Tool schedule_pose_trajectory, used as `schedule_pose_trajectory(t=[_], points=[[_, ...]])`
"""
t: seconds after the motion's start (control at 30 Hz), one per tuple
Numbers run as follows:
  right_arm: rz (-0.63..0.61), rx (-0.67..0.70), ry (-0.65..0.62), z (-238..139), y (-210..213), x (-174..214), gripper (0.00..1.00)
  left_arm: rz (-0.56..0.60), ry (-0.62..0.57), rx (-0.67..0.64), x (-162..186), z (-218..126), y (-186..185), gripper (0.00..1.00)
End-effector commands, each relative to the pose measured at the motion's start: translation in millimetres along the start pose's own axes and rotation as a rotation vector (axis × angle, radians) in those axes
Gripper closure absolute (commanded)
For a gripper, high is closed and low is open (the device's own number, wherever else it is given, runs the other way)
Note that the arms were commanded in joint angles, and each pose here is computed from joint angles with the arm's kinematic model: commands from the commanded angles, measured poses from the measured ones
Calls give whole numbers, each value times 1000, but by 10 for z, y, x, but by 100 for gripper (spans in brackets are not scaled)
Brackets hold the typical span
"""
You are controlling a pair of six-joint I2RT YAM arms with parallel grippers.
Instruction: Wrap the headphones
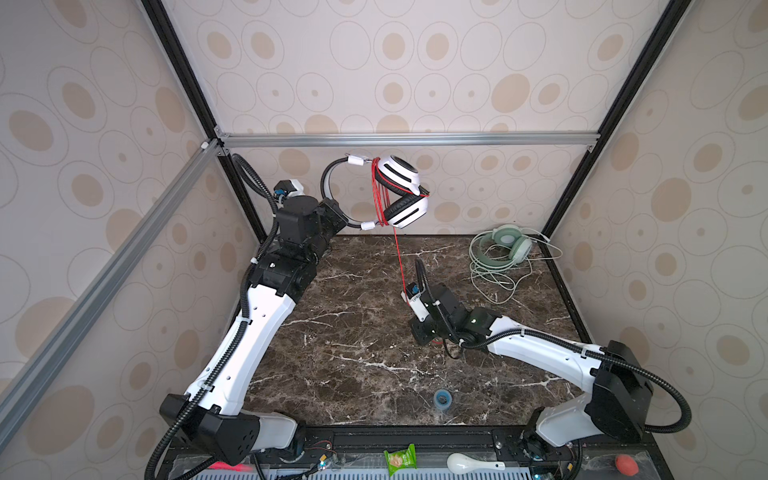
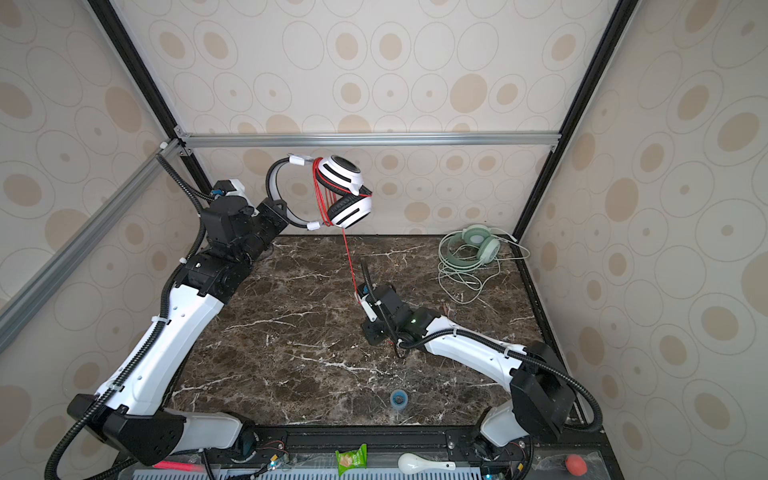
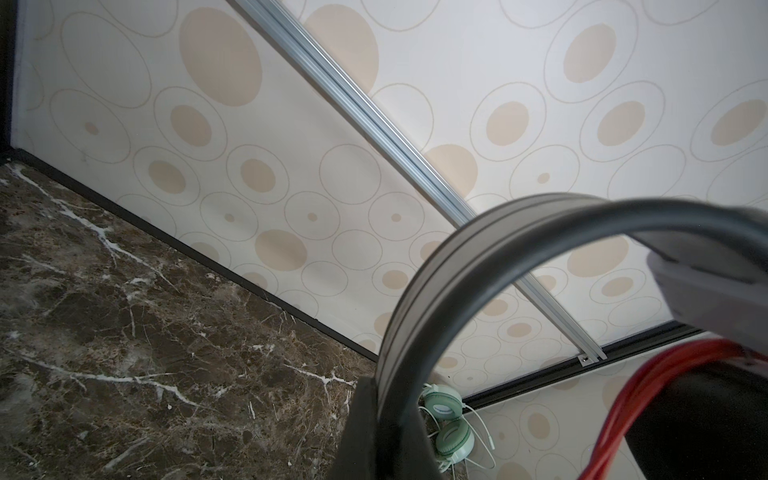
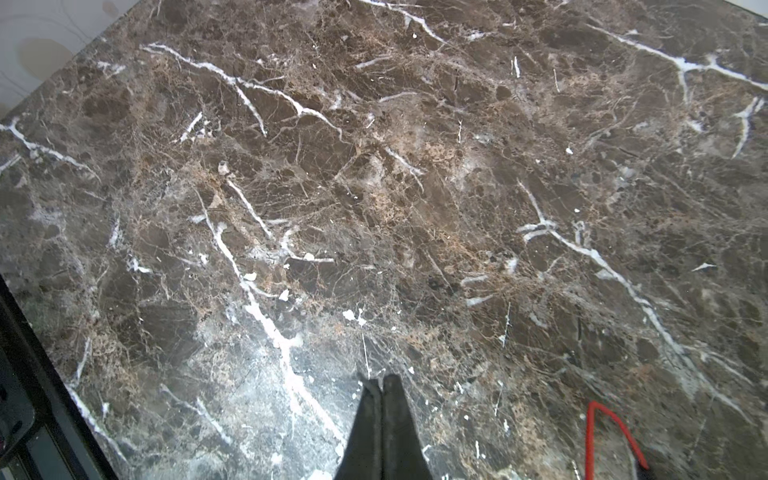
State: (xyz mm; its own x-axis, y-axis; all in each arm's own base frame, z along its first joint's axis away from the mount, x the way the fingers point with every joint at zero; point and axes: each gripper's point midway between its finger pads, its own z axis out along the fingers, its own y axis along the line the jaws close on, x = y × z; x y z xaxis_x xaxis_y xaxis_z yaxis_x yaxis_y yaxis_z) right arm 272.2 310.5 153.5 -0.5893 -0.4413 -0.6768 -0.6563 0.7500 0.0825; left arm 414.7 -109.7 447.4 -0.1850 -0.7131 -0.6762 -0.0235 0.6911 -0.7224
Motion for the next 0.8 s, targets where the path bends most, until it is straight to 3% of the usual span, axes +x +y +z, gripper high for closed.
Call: schedule_pose_trajectory(t=[0.0, 0.2, 0.4, 0.77], points=[[-55, 41, 83, 51, -1, 134, 100, -119, -127, 81, -334, -48, -212, 100], [-145, 36, 85, 16, 171, 53, 100, -84, -100, 2, -152, 82, 23, 100], [-225, 22, 81, -206, 355, 59, 100, -7, -87, -183, 24, 160, 471, 100], [-307, 57, 11, -548, 386, -311, 100, 319, -51, -374, 411, 100, 994, 100]])
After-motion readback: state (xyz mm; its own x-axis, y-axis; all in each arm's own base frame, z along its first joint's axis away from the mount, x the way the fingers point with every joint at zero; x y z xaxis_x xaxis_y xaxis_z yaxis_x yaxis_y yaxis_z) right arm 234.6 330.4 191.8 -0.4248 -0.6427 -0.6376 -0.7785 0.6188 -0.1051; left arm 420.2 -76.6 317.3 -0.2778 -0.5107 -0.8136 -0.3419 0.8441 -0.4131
